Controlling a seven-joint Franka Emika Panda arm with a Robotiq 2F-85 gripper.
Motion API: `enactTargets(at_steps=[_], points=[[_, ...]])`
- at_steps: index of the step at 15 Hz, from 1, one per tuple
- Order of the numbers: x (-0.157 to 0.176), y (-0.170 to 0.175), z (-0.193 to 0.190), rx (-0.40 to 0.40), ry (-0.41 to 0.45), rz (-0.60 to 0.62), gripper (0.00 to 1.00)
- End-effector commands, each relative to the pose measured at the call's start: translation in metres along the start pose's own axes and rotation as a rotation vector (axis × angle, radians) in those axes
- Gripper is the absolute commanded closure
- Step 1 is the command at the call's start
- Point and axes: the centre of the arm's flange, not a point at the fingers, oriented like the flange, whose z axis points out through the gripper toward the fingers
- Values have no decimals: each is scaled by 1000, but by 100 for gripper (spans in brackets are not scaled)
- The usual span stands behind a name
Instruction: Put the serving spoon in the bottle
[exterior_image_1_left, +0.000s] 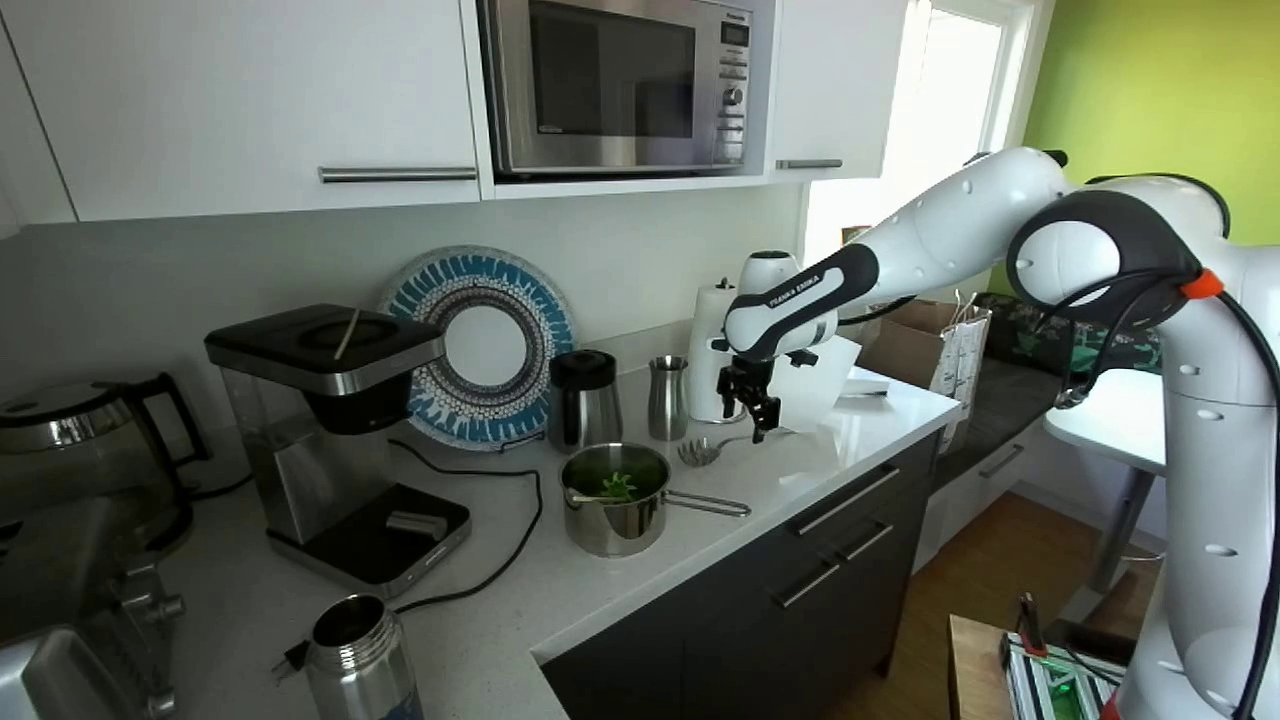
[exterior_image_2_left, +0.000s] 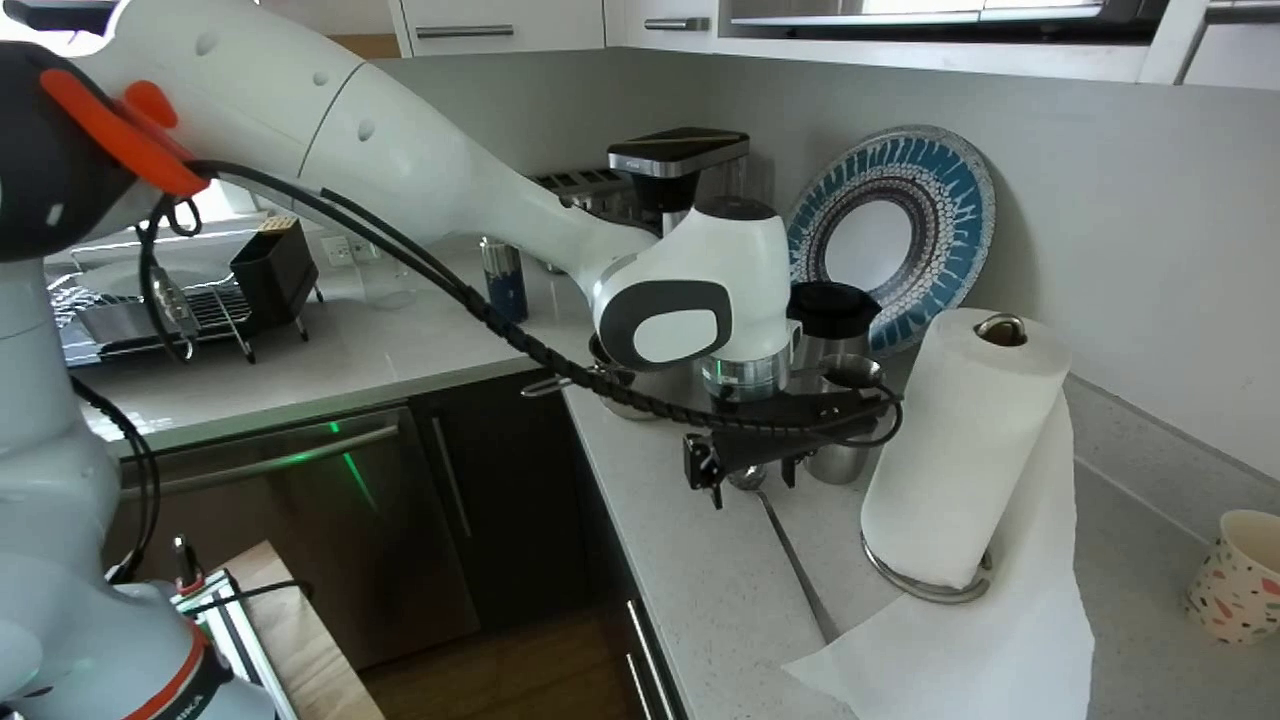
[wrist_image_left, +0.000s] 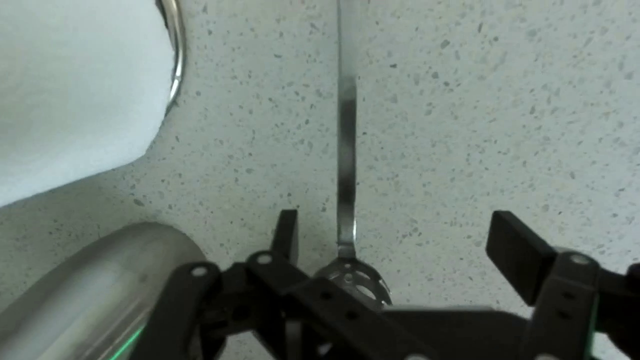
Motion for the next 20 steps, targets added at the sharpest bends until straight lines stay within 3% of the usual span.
enactTargets(at_steps=[1, 2, 3, 4, 7, 12, 14, 16, 20], points=[[-6, -2, 17, 19, 16, 54, 9], [-6, -1, 21, 12, 20, 58, 14], [-6, 2, 26, 0, 24, 64, 26], [-6, 5, 30, 1, 29, 64, 31], [-1, 8, 42, -7, 40, 64, 58], [4, 8, 47, -73, 57, 64, 96], [3, 4, 34, -99, 65, 62, 100], [2, -2, 21, -98, 91, 49, 97], [6, -22, -28, -116, 273, -54, 97]])
